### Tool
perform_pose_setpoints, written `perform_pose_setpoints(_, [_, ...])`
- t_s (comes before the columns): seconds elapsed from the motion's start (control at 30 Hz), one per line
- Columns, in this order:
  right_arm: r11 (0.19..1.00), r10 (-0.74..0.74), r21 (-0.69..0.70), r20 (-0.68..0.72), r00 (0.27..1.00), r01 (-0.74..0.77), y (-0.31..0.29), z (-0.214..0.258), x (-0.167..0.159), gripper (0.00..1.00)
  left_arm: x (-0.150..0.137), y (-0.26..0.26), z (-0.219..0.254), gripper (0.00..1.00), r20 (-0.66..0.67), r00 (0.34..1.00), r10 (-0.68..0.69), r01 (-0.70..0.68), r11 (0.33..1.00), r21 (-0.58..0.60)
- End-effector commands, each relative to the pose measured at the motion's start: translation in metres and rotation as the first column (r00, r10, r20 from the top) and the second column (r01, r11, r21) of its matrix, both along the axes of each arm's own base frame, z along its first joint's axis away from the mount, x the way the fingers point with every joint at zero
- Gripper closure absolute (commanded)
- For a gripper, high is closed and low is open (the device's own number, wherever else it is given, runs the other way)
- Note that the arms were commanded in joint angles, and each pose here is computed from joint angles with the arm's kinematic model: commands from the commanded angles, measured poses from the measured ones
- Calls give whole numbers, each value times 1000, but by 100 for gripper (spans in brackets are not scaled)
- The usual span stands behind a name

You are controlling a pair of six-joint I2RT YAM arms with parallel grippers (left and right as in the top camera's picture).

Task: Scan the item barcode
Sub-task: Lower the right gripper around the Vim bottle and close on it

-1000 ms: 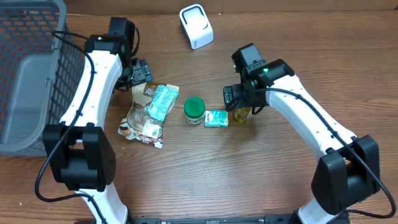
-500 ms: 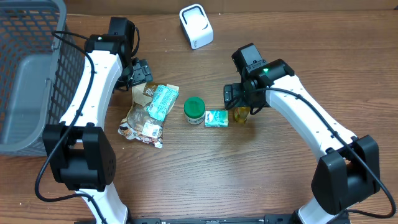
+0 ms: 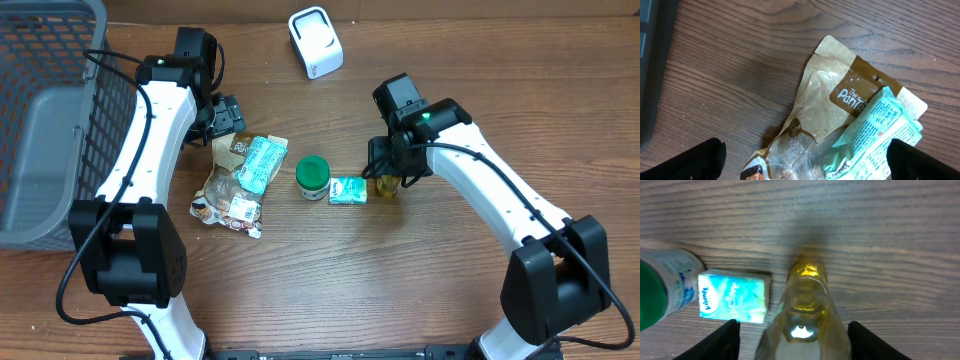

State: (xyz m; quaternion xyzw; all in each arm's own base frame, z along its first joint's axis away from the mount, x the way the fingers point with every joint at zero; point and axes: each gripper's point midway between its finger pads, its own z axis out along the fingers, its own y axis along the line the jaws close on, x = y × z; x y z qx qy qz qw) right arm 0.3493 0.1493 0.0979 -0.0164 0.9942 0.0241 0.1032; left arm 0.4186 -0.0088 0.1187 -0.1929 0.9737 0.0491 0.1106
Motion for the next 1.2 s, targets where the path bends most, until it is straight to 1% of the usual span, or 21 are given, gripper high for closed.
perform_pose_setpoints(0.0, [1000,-3,-2,4,1000,3,-1,-3,1,41,2,2,3,0,6,1000,-9,9,1000,13])
perform_pose_setpoints(0.23, [1000,-5,-8,13,1000,5,-2,-1,3,41,2,2,3,0,6,1000,-9,9,1000,13])
perform_pose_setpoints(0.43, [1000,-4,-4,22,1000,4,-1,0,5,36,2,2,3,0,6,1000,-9,9,1000,13])
perform_pose_setpoints(0.73, [1000,-5,-5,23,1000,5,-1,1,5,38,2,2,3,0,6,1000,-9,9,1000,13])
perform_pose_setpoints(0.93, [1000,-9,-14,54,998,10,-2,12,13,37,2,2,3,0,6,1000,-9,9,1000,13])
perform_pose_setpoints(1.17, [1000,-10,-19,44,999,11,-3,12,11,37,2,2,3,0,6,1000,-9,9,1000,13])
